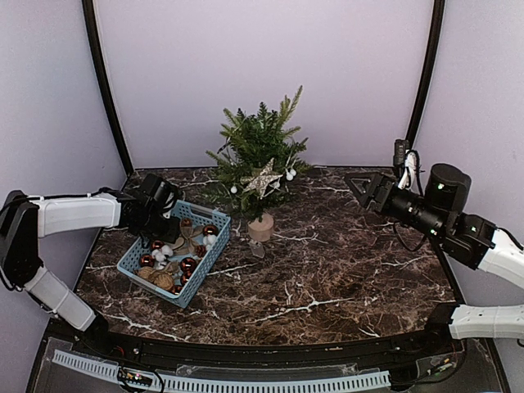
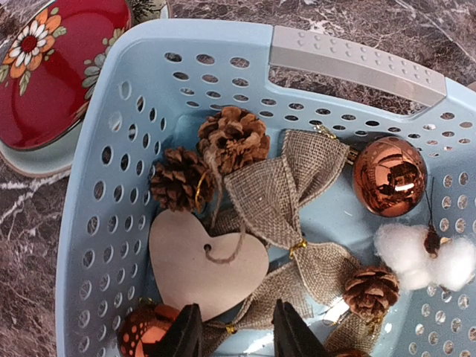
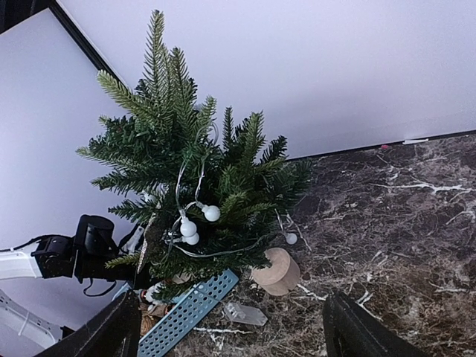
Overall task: Decorate the small christmas tree
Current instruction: Pick up the ornament heart from the bin.
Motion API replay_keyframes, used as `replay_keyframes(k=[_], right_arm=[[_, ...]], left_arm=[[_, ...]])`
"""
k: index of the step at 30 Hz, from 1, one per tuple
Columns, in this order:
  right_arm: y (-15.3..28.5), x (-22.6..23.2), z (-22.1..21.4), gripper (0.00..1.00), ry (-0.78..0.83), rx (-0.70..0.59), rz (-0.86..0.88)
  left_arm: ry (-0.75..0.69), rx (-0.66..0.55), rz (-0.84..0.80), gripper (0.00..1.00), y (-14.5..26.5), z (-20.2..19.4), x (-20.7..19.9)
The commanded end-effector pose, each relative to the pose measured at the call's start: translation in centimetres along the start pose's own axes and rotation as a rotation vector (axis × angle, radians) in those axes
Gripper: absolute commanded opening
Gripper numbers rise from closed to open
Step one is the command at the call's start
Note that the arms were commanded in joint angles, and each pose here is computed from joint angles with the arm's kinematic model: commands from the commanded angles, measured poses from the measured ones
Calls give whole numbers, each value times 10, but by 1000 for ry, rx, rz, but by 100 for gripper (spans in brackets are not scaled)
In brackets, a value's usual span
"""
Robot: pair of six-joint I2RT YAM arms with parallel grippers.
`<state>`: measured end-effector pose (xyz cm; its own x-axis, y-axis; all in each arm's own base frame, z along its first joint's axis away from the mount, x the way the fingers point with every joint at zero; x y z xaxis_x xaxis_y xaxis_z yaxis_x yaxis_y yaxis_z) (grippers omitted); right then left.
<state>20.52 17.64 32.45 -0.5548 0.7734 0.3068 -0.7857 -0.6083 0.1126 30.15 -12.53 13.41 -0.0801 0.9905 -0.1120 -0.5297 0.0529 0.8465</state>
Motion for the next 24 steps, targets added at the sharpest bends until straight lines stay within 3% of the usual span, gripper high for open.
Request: replay_keyframes(k=[1,24], right_arm=[[2,-2,3,86,-6,-27,-10],[4,-2,4,87,-7,-32,-10]], left_arm=[[-81,-32,26,33,-8,15,-4],[-142,9,122,27,-43,10,0]])
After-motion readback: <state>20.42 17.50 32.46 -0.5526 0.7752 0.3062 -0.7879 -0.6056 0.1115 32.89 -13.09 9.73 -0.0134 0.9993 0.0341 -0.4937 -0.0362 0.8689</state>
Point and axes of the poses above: each gripper's point midway between its finger pads, its own y axis back along the fingers, its own x axis along the line the jaws close on, z = x × y, the point moved 6 cm from there along y, back along the fingers, and after that the axes turned 15 degrees about y, right-handed, at the moved point
